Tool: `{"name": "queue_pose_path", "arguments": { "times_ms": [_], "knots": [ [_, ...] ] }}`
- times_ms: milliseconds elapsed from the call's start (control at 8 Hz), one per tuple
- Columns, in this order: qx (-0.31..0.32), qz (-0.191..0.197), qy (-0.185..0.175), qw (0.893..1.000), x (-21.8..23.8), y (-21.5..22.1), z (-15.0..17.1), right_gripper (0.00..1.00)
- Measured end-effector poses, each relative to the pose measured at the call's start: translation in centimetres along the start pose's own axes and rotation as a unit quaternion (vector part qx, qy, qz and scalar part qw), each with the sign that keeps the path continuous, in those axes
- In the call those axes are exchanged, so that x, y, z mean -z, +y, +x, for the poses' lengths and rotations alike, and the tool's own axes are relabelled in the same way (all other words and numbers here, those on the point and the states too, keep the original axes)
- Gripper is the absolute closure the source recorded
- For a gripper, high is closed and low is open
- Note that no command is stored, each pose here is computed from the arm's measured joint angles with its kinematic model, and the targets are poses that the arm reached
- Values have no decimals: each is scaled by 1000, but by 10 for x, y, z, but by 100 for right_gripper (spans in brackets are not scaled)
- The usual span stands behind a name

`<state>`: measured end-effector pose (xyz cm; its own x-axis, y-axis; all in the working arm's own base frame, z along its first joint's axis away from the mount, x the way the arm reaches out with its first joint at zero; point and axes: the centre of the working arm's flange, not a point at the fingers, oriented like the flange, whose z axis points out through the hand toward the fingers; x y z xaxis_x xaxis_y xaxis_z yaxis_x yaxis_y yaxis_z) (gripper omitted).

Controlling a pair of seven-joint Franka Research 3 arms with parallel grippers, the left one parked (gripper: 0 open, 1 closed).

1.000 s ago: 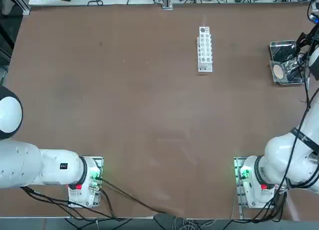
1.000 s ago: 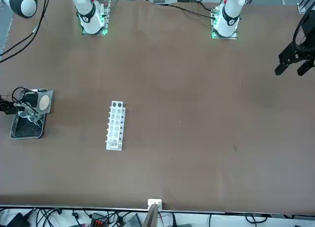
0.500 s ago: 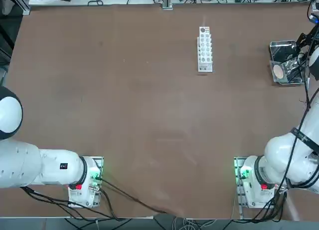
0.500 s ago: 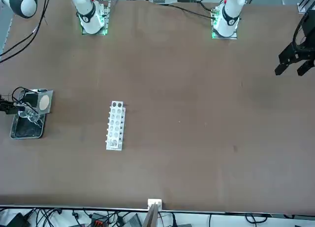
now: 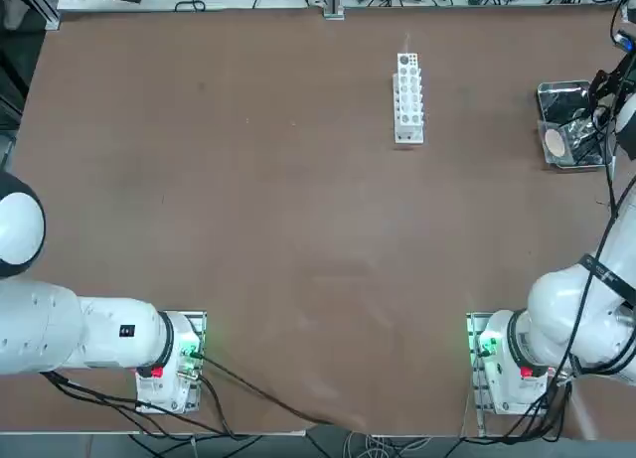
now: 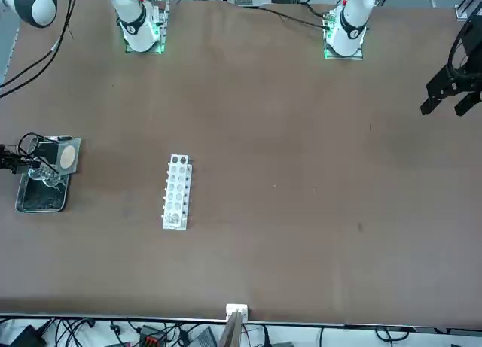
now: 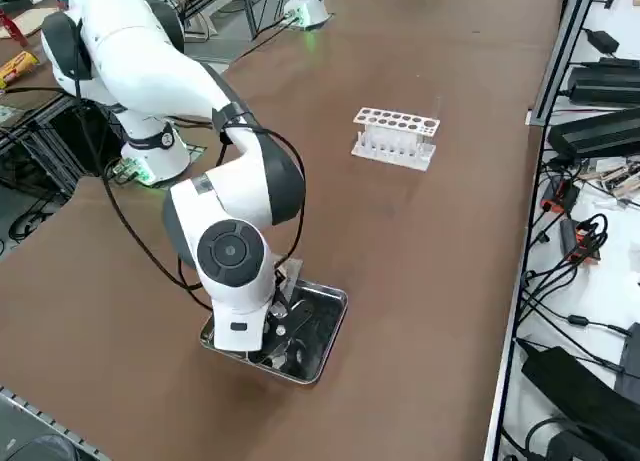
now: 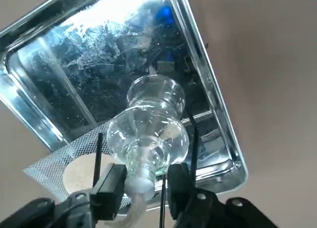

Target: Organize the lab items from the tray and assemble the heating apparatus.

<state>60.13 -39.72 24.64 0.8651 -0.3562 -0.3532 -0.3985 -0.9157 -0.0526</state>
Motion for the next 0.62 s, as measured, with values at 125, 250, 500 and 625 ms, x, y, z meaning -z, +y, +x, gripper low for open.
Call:
{"name": "queue_pose_path", "arguments": {
  "times_ms": [125,250,500,625],
  "knots": [
    [0,0,0,1000,0,0,0,48],
    [0,0,1,1000,0,0,0,49],
    [0,0,2,1000,0,0,0,52],
    [0,-1,2,1000,0,0,1,52]
  ]
}}
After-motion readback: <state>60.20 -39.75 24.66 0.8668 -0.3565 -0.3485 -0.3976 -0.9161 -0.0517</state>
